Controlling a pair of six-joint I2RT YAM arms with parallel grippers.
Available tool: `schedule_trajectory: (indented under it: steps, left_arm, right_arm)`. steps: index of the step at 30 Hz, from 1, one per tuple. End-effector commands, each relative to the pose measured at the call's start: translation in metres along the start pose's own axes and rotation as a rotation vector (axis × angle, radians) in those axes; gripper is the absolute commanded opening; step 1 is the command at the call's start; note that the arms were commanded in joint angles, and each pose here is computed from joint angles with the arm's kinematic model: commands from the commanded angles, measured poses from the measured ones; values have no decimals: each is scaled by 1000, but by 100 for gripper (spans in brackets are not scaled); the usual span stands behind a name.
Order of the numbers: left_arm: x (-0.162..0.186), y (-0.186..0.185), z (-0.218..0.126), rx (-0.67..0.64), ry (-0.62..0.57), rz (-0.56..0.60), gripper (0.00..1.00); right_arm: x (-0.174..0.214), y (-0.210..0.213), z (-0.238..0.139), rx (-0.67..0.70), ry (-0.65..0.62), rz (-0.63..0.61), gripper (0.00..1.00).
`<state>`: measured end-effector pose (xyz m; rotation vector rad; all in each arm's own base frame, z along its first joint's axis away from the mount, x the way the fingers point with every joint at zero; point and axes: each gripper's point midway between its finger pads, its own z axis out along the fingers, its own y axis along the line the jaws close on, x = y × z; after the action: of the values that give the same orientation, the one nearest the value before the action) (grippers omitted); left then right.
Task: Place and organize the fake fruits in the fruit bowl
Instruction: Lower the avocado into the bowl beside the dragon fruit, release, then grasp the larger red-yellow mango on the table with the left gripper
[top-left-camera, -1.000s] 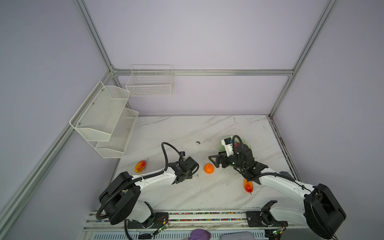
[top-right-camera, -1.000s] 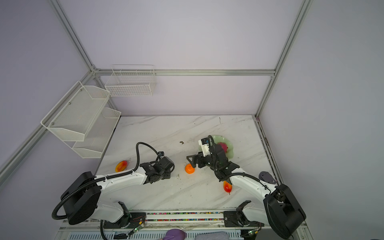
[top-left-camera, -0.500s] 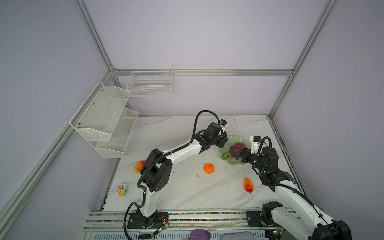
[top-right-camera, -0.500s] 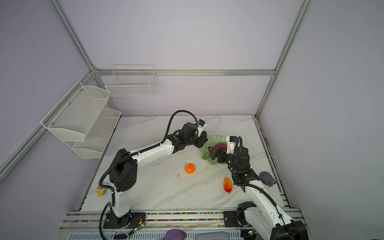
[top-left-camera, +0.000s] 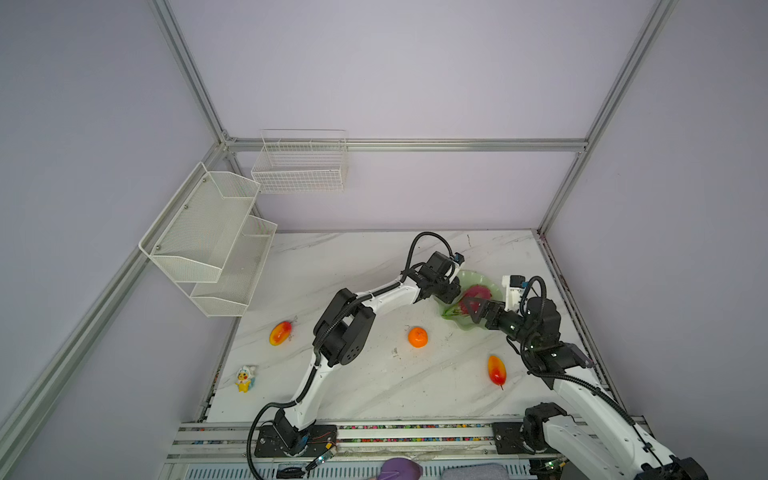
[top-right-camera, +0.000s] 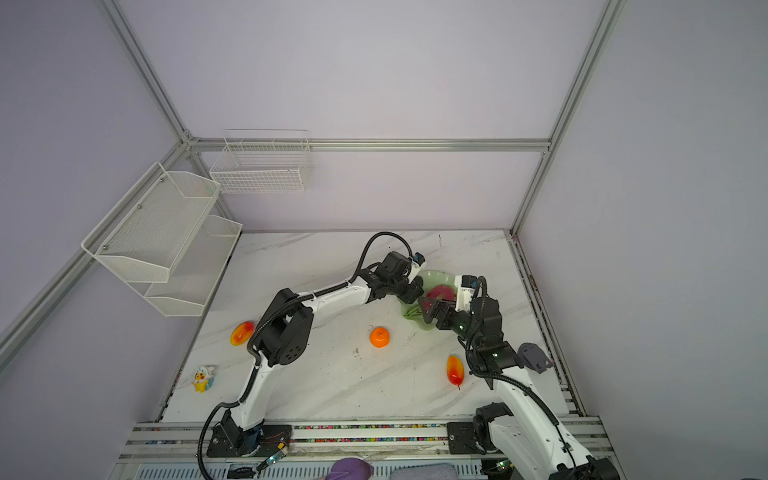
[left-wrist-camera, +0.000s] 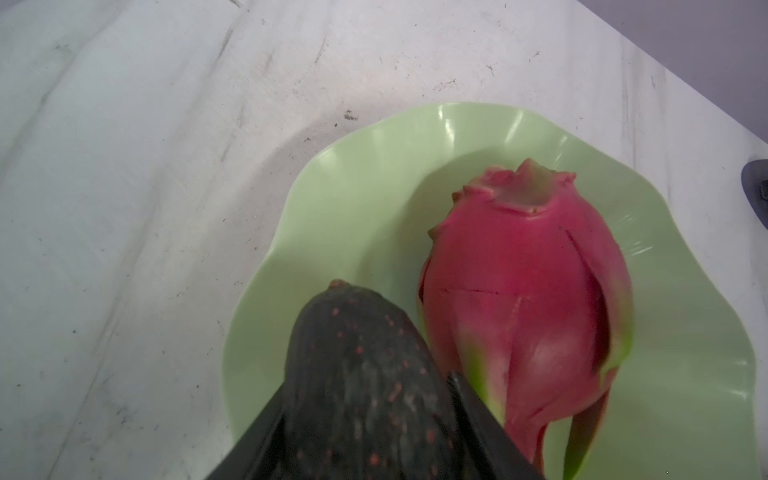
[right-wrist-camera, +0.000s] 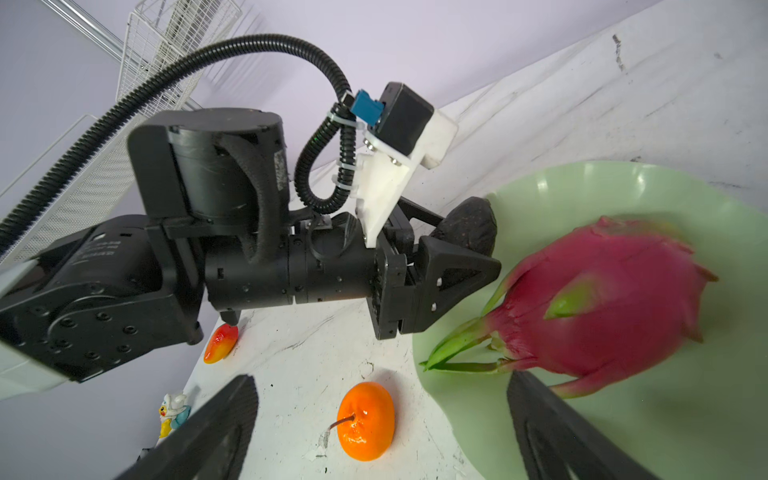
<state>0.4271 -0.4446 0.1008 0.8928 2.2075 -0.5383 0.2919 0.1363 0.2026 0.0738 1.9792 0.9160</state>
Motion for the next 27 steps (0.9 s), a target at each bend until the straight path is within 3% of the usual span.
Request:
schedule_trajectory:
  steps: [1, 8, 12, 14, 17, 21, 24, 27]
  left_arm:
    - [-57, -10, -26, 35, -143, 40, 61]
    - [-61, -10, -31, 33, -160, 39, 65]
    - [-72, -15, -62, 41, -205, 45, 66]
    - [-73, -4, -86, -37, -233, 33, 66]
    - [-64, 38, -138, -264, -267, -55, 69]
    - [1, 125, -211, -584, -202, -283, 71]
    - [85, 186, -257, -741, -88, -512, 71]
    - [156, 220, -300, -863, -30, -671, 72]
  right_arm:
    - [-1, -1, -1, 5, 1, -14, 97]
    - [-6, 0, 0, 8, -5, -24, 97]
    - [-4, -4, -2, 28, -10, -19, 97]
    - [-4, -9, -1, 60, -1, -44, 97]
    - [-12, -6, 5, 70, 24, -130, 97]
    - [-8, 40, 33, -61, 48, -182, 97]
    - [23, 84, 68, -101, 106, -287, 97]
    - [64, 120, 97, -233, 197, -281, 97]
